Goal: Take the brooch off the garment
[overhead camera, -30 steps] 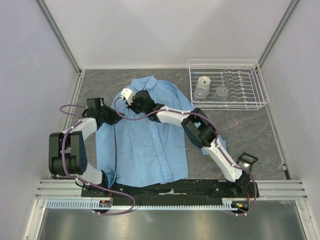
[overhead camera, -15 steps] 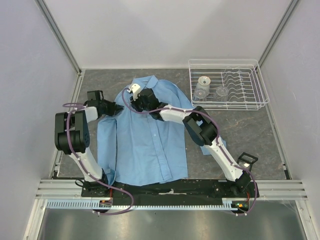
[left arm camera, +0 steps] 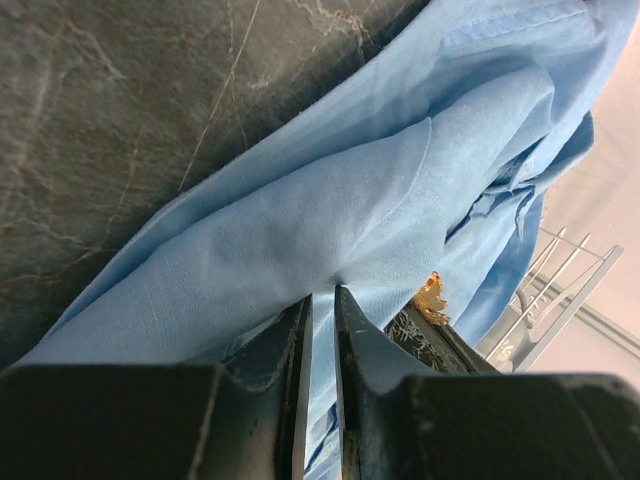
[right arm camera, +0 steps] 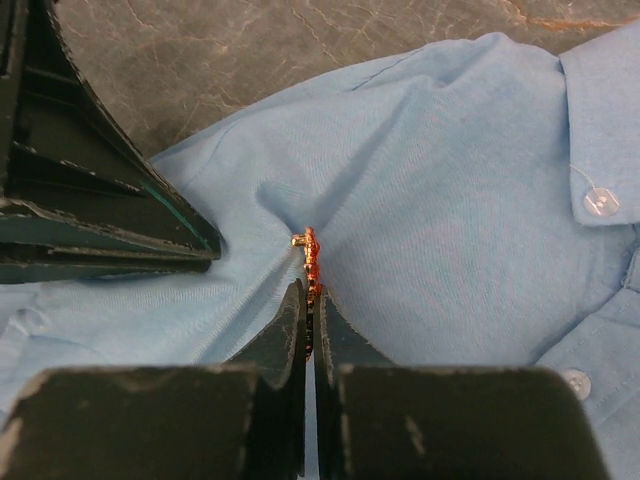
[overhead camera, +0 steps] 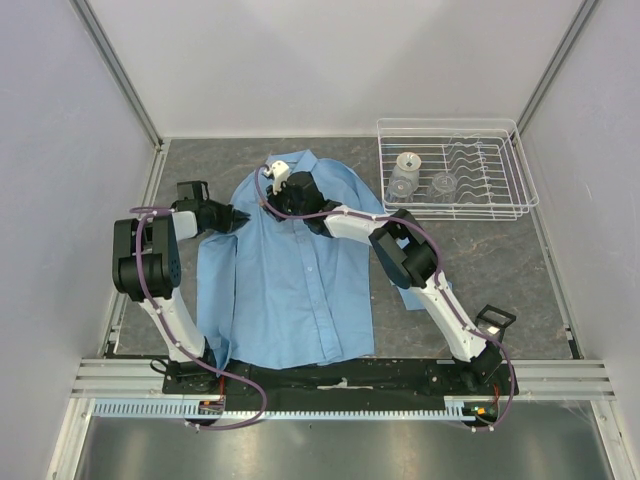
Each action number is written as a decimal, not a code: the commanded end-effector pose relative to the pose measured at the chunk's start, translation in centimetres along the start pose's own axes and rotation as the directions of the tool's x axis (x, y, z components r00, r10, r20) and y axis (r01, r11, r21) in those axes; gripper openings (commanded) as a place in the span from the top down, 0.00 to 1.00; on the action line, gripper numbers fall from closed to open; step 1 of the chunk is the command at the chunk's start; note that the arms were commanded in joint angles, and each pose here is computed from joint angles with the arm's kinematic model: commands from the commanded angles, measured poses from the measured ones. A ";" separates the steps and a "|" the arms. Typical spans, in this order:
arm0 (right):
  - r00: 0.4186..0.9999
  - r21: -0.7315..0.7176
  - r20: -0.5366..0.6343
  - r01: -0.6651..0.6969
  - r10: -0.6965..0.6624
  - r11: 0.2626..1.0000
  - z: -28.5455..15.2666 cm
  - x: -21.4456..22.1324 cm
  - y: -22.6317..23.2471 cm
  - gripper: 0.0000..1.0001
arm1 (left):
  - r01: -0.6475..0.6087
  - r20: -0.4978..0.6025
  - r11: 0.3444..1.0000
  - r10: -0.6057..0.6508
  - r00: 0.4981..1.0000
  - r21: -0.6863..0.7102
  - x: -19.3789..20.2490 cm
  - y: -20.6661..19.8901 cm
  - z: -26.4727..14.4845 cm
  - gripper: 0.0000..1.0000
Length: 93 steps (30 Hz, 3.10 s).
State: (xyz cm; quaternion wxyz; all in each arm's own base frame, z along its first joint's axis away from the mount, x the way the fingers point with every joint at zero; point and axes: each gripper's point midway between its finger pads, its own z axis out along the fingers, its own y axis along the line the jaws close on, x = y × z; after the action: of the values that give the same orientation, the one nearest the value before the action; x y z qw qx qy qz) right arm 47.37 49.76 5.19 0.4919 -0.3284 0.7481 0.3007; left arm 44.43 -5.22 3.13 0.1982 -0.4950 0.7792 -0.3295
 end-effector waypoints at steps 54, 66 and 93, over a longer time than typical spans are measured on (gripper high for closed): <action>0.908 0.101 0.003 0.416 -0.418 0.904 -2.4 -4.5 1.4 0.99 | -0.157 -0.044 0.969 0.168 0.985 0.189 1.6 -4.6 -3.4 0.70; 0.776 0.184 -0.086 0.629 -0.625 0.755 -2.6 -4.3 2.3 0.97 | -0.207 -0.065 0.958 0.224 0.973 0.200 2.2 -4.9 -4.3 0.68; 0.914 0.065 0.066 0.396 -0.400 0.916 -2.4 -4.6 3.2 1.00 | -0.040 -0.172 0.998 0.049 0.984 0.055 3.0 -3.0 -0.8 0.65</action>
State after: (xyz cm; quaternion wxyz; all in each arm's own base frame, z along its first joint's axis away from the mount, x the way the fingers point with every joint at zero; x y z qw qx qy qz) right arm 45.08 49.71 5.65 0.5437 -0.4764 0.6754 0.1457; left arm 43.80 -7.78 5.43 0.1637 -0.4256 0.8072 -0.3748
